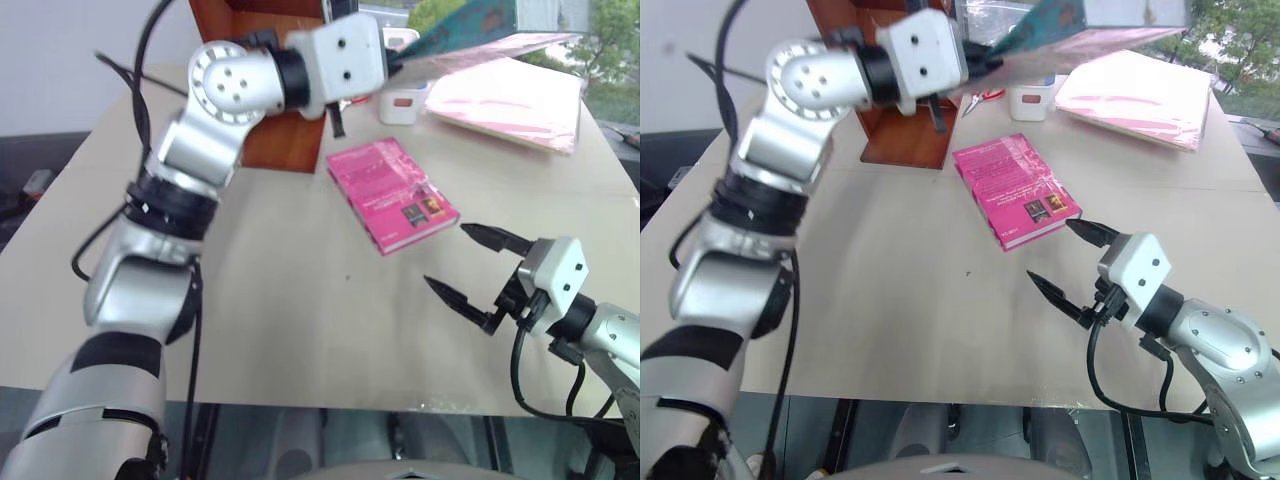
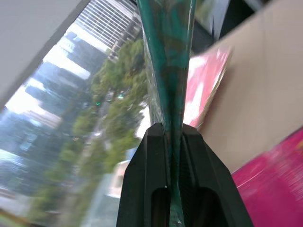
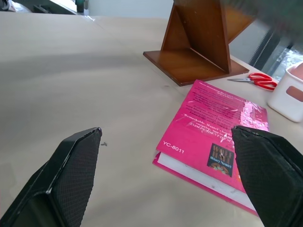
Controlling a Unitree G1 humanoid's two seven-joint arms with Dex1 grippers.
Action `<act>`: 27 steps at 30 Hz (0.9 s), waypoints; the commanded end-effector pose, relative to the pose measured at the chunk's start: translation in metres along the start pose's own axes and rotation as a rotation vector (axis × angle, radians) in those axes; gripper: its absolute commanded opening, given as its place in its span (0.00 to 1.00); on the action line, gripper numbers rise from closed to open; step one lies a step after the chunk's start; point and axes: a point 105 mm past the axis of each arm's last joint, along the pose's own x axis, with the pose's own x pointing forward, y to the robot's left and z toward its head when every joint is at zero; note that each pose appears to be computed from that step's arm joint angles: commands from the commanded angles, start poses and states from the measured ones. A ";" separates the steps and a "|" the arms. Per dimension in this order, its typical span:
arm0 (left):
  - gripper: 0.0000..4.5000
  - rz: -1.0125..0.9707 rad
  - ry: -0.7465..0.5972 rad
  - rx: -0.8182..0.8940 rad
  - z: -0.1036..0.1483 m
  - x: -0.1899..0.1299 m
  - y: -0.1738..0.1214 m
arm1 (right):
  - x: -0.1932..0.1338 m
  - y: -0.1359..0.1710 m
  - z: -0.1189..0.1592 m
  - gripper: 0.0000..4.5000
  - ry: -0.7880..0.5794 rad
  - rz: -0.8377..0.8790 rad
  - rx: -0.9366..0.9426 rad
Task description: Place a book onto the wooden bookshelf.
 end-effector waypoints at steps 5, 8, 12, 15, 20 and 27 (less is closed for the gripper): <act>0.01 -0.011 0.331 0.208 -0.061 -0.028 0.037 | 0.005 -0.003 0.008 1.00 -0.052 -0.017 -0.046; 0.01 -0.049 0.502 0.222 -0.095 -0.042 0.034 | 0.009 -0.006 0.010 1.00 -0.072 -0.016 -0.060; 0.01 -0.079 0.643 0.263 -0.122 -0.055 0.028 | 0.014 -0.013 0.017 1.00 -0.105 -0.030 -0.100; 0.01 -0.089 0.717 0.291 -0.136 -0.063 0.025 | 0.016 -0.024 0.037 1.00 -0.190 -0.062 -0.119; 0.01 -0.069 0.744 0.260 -0.141 -0.069 0.027 | 0.017 -0.047 0.071 1.00 -0.321 -0.183 -0.141; 0.01 -0.070 0.749 0.237 -0.143 -0.070 0.024 | 0.021 -0.050 0.090 1.00 -0.392 -0.212 -0.098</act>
